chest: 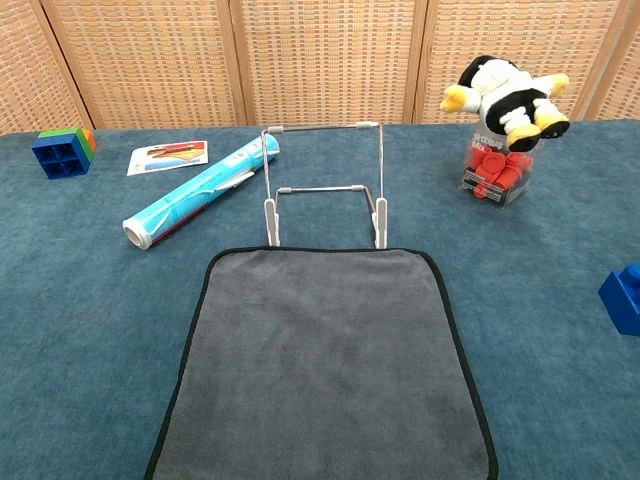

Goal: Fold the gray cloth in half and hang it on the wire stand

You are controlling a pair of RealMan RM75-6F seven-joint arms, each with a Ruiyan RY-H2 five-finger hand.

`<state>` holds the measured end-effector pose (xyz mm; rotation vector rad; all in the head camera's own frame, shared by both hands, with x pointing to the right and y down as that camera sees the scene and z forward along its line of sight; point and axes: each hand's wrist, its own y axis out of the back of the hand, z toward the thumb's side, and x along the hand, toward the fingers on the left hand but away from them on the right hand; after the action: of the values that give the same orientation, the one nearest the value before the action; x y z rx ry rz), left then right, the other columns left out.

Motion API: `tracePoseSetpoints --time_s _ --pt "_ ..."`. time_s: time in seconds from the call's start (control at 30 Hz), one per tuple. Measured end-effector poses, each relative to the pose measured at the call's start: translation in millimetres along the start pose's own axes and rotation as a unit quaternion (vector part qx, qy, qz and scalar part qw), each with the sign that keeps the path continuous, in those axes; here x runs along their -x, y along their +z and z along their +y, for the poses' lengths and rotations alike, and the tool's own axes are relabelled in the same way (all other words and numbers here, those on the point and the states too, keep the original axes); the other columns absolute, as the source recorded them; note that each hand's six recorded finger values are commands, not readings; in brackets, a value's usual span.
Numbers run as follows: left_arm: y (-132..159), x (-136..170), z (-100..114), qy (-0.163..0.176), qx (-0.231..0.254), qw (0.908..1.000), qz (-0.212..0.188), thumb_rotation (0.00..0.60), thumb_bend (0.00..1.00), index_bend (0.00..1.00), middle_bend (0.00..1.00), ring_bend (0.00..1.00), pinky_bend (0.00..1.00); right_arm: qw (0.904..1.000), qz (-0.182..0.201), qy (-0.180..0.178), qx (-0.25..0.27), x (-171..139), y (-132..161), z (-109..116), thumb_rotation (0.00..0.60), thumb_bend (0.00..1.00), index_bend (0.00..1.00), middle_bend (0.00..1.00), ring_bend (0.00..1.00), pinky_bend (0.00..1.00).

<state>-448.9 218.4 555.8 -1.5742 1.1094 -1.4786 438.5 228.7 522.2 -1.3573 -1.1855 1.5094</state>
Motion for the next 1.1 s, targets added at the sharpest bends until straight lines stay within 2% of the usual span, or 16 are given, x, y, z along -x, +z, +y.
tracePoseSetpoints --time_s 0.33,0.47,0.53,0.63,0.8,0.97,1.1 --pt "3 -7 -9 -0.002 0.009 0.9997 -0.024 0.600 0.20 0.00 0.00 0.00 0.00 1.0000 -0.002 0.000 0.005 0 0 1 0.600 0.00 0.00 0.00 0.00 0.00" --pt "11 -13 -13 -0.005 0.007 0.9984 -0.055 0.600 0.21 0.00 0.00 0.00 0.00 1.0000 -0.003 0.002 0.004 1 -1 -1 0.600 0.00 0.00 0.00 0.00 0.00" --pt "18 -18 -16 -0.008 0.004 0.9970 -0.077 0.600 0.22 0.03 0.00 0.00 0.00 1.0000 -0.007 0.004 0.005 2 -3 -1 0.600 0.00 0.00 0.00 0.00 0.00" --pt "30 -30 -26 -0.017 -0.006 0.9929 -0.118 0.600 0.23 0.13 0.00 0.00 0.00 0.9999 -0.008 0.003 0.004 3 -3 -1 0.600 0.00 0.00 0.00 0.00 0.00" --pt "55 -44 -41 -0.026 -0.013 0.9814 -0.190 0.600 0.27 0.35 0.00 0.00 0.00 1.0000 -0.009 0.002 0.000 3 -3 -2 0.600 0.00 0.00 0.00 0.00 0.00" --pt "85 -50 -62 -0.034 -0.019 0.9595 -0.279 0.600 0.29 0.38 0.00 0.00 0.00 0.9998 -0.017 0.006 -0.006 5 -6 -5 0.600 0.00 0.00 0.00 0.00 0.00" --pt "102 -55 -83 -0.041 -0.037 0.9428 -0.329 0.600 0.29 0.38 0.00 0.00 0.00 0.9997 -0.021 0.006 -0.008 7 -7 -6 0.600 0.00 0.00 0.00 0.00 0.00"
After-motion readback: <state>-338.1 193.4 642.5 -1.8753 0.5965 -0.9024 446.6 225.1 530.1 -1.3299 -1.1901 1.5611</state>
